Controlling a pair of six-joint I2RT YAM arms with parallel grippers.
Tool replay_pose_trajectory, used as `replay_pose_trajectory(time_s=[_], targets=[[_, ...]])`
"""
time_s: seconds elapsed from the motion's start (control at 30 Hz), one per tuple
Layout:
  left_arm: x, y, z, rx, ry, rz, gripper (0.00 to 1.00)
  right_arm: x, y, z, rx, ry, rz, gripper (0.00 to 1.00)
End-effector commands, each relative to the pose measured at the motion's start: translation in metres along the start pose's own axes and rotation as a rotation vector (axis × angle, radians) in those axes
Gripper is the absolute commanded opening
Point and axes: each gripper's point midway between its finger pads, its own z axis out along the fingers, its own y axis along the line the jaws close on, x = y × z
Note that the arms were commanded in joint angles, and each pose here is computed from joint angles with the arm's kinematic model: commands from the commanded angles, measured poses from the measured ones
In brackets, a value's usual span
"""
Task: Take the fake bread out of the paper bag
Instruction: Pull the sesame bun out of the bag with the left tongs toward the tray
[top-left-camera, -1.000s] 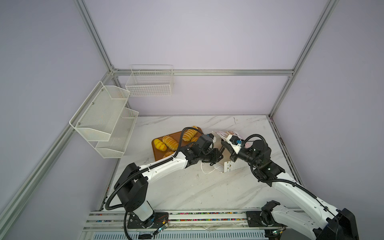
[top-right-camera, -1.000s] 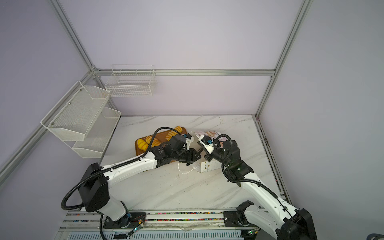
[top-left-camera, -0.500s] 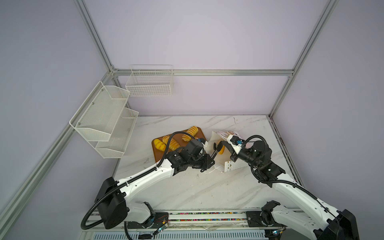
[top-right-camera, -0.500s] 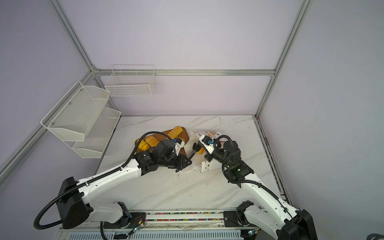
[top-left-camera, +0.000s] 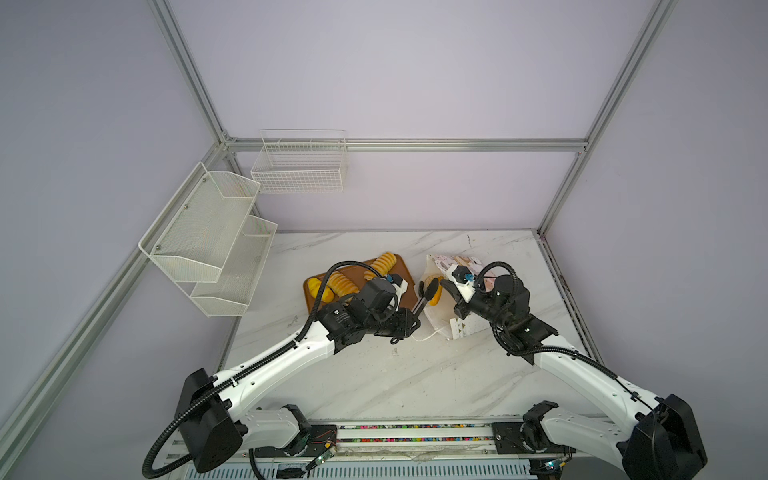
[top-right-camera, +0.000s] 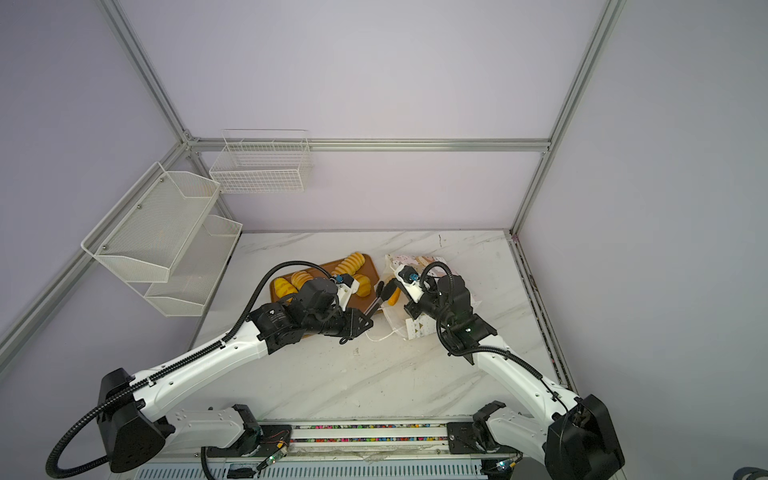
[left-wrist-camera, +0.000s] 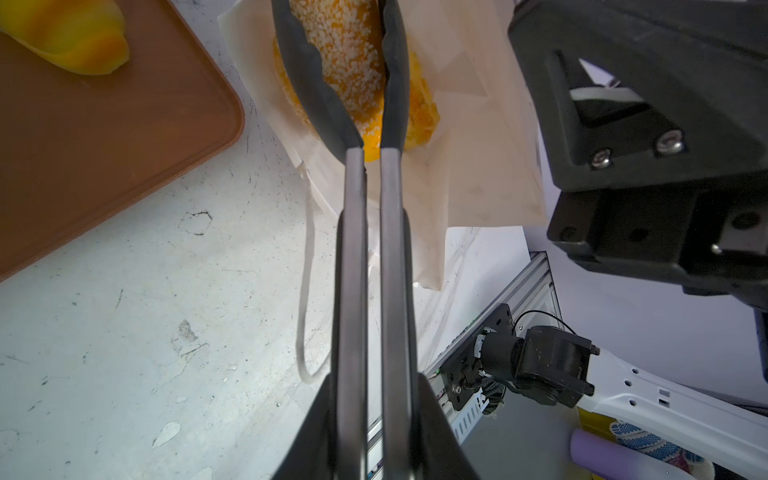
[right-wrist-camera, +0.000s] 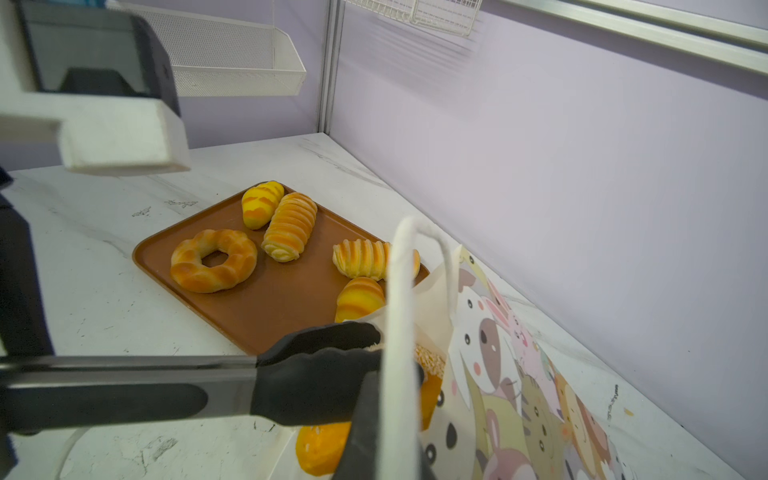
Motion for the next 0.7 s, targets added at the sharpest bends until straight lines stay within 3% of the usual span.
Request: replay_pose_trajectory(time_s=[0.0, 0.67], targets=[[-0.014, -0.012, -0.02, 0.053, -0.078, 0.061, 0.0, -0.024, -0.014, 0.0, 0.053, -0.066, -0.002, 0.0], [-0.024, 0.019, -0.076, -0.008, -0.184, 0.03, 0.0, -0.013, -0.034, 0.031, 0.125, -0.031, 0.062, 0.0]])
